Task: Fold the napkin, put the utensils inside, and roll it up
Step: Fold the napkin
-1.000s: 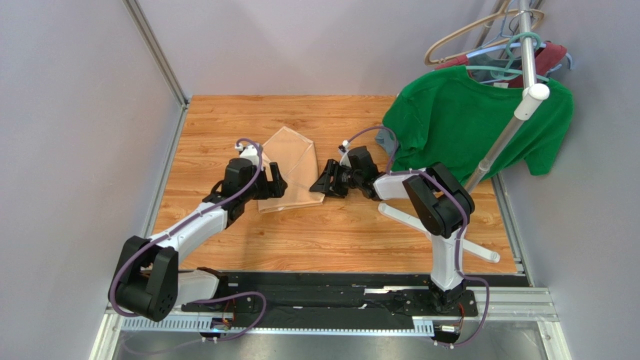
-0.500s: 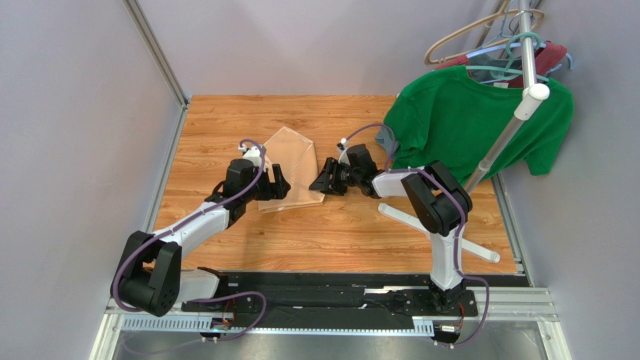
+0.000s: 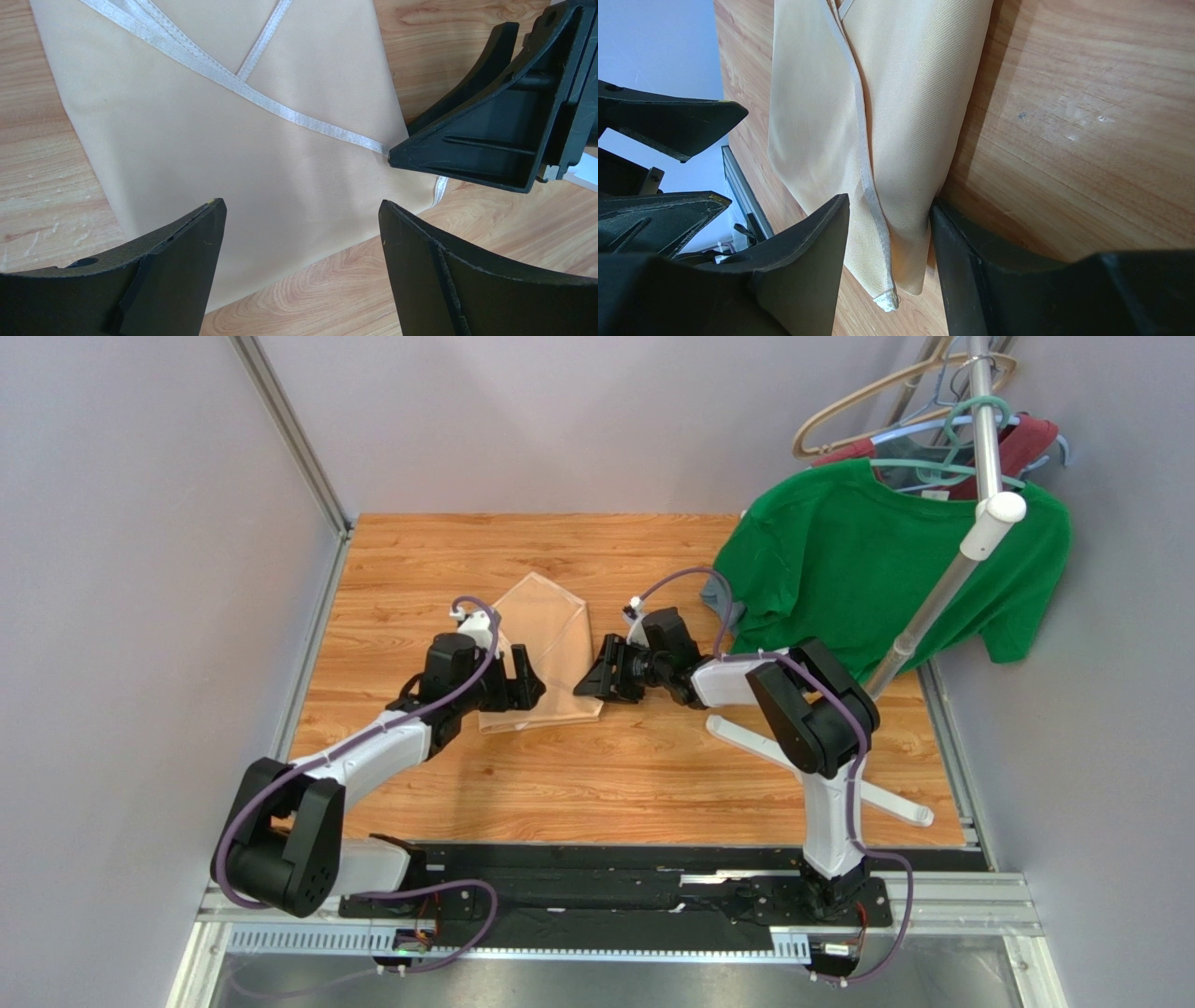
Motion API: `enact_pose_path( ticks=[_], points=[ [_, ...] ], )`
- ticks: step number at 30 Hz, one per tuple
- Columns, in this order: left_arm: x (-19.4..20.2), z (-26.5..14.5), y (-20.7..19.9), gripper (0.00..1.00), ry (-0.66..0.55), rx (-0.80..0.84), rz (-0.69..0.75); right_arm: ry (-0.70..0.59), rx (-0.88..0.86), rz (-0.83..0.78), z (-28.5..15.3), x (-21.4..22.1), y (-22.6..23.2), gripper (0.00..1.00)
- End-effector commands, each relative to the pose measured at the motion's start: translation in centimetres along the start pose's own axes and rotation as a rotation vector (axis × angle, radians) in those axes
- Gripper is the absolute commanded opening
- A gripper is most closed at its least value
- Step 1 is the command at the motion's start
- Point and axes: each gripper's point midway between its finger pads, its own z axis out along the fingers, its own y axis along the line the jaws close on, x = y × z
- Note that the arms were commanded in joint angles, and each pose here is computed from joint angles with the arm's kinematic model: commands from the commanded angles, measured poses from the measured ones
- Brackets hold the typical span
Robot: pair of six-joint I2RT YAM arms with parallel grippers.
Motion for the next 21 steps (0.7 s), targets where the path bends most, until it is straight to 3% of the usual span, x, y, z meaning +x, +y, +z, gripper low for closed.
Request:
enact_pose_path(
  ticks=[1, 21],
  points=[
    [-0.5, 0.3, -0.8, 0.89, -0.026, 0.043, 0.018, 0.05, 0.088, 0.005, 0.7, 1.9, -2.5, 0.5],
    [0.4, 0.2, -2.4, 0.89, -0.015, 0.119, 0.08, 0.076, 0.26, 0.014, 0.7, 1.9, -5.4, 0.2]
  ],
)
